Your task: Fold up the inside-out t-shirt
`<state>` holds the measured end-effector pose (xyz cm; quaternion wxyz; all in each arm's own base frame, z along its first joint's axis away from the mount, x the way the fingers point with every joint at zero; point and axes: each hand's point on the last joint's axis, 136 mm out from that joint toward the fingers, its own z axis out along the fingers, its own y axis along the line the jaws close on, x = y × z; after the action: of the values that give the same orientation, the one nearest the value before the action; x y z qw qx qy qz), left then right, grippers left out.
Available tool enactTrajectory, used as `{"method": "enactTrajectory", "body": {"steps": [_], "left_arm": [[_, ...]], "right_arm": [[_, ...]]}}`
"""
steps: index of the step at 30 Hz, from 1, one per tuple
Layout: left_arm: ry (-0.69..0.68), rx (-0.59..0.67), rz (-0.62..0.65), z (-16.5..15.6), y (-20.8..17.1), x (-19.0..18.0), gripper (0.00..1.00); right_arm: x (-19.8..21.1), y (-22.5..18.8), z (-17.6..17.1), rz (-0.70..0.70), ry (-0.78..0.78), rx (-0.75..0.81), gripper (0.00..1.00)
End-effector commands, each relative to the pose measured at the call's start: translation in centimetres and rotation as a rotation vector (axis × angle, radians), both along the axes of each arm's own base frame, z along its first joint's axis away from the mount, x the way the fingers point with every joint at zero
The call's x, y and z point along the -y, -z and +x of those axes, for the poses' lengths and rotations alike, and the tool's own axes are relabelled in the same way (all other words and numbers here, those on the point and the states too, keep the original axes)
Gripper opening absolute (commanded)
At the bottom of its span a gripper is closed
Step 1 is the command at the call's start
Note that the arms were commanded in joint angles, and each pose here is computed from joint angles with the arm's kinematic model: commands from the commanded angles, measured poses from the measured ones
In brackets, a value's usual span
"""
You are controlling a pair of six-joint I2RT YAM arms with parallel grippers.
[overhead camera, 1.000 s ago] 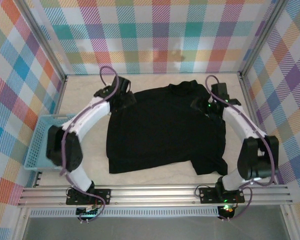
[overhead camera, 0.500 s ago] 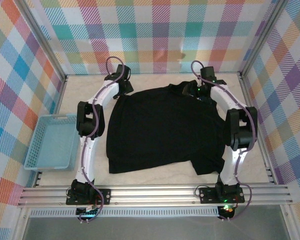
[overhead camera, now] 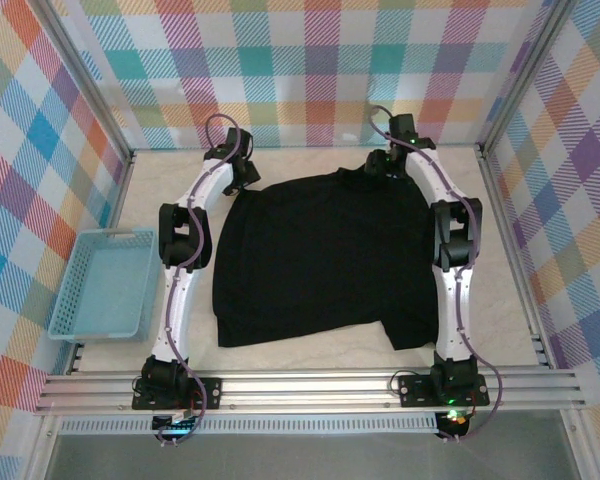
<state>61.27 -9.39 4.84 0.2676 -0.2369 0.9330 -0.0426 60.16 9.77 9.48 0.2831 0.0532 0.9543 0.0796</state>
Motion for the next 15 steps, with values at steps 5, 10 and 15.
{"method": "enactTrajectory", "body": {"steps": [5,10,15], "left_arm": [[0.032,-0.034,-0.056,0.2,1.3,0.7,0.56],[0.043,-0.049,-0.082,-0.1,2.0,1.4,0.48],[0.042,-0.053,-0.095,-0.1,2.3,1.7,0.36]], "right_arm": [[1.8,1.3,0.6,-0.077,0.021,-0.039,0.66],[2.1,2.7,0.9,-0.066,0.036,-0.065,0.65],[1.8,3.0,1.6,-0.048,0.023,-0.059,0.62]]}}
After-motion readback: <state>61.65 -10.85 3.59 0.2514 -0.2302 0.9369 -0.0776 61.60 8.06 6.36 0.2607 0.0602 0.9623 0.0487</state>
